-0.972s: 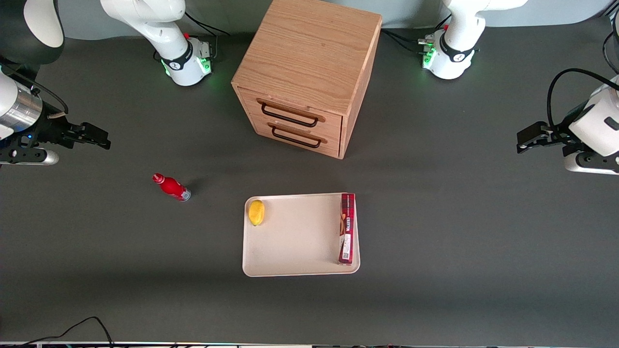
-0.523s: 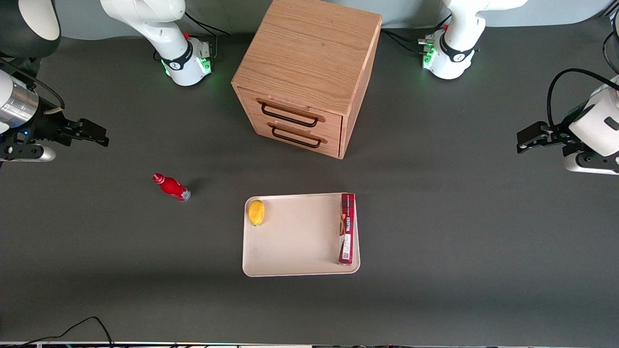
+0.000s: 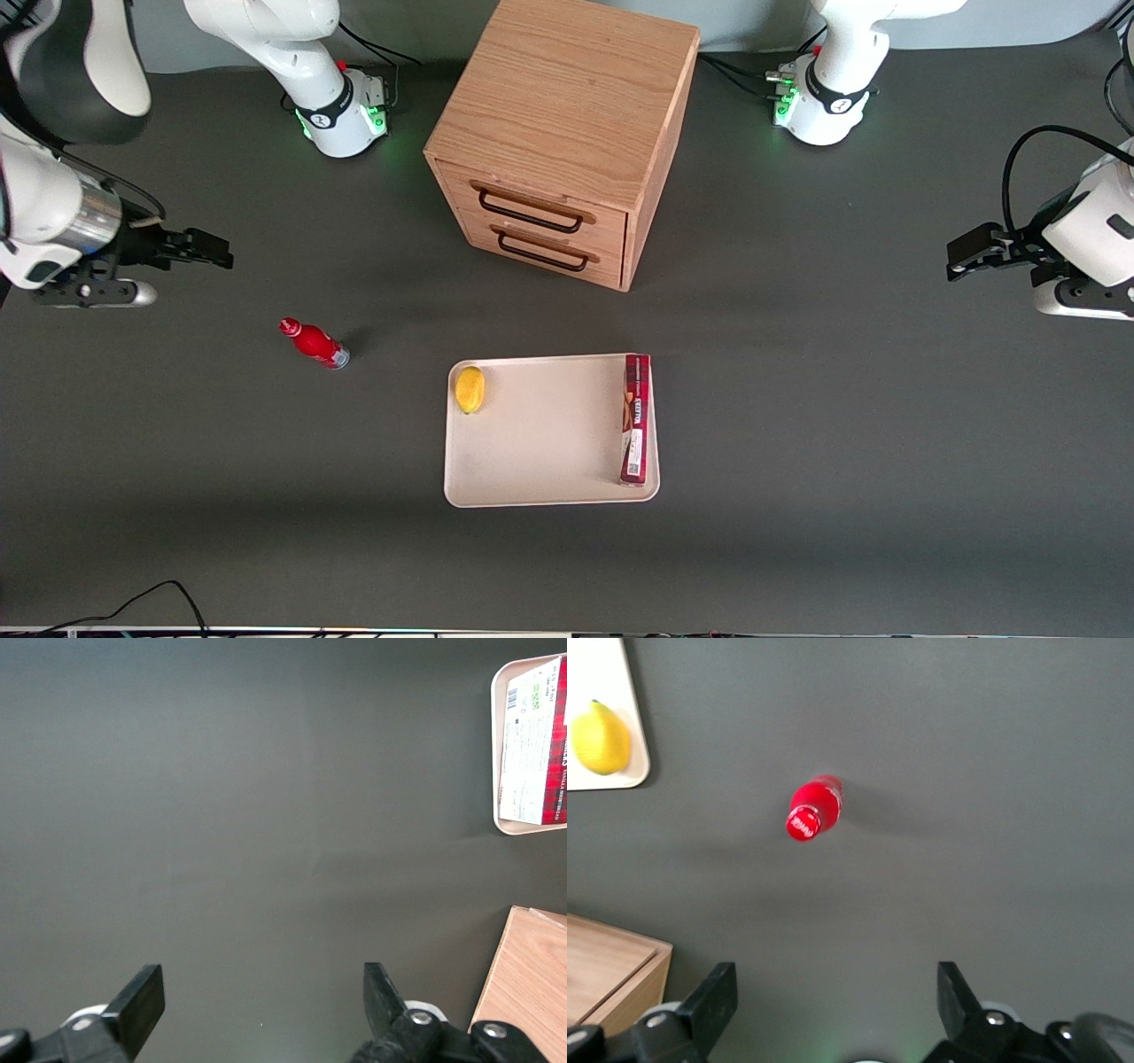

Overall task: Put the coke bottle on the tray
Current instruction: 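Move the open right gripper down over the red Coca-Cola bottle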

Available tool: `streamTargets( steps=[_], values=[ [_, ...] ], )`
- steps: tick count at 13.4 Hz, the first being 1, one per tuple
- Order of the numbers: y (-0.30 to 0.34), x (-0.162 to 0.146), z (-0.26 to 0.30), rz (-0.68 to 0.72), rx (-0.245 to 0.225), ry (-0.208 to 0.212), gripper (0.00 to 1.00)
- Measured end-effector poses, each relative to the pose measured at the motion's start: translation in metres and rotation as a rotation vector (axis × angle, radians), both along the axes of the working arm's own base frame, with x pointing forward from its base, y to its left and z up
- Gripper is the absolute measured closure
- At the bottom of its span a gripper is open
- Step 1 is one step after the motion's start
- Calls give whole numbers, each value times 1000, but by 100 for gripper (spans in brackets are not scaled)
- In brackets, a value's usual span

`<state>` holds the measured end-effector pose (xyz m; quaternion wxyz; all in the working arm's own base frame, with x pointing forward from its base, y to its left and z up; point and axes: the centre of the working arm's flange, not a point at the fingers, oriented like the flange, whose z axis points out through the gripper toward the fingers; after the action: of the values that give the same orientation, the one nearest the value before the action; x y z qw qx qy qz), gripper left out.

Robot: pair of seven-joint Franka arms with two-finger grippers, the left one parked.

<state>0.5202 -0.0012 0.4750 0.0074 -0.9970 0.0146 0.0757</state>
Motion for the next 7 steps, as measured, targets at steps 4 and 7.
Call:
streamTargets(
  steps=[4, 7],
  values=[
    [6, -15, -74, 10, -4, -60, 0],
    [9, -23, -99, 16, -5, -93, 0]
  ],
)
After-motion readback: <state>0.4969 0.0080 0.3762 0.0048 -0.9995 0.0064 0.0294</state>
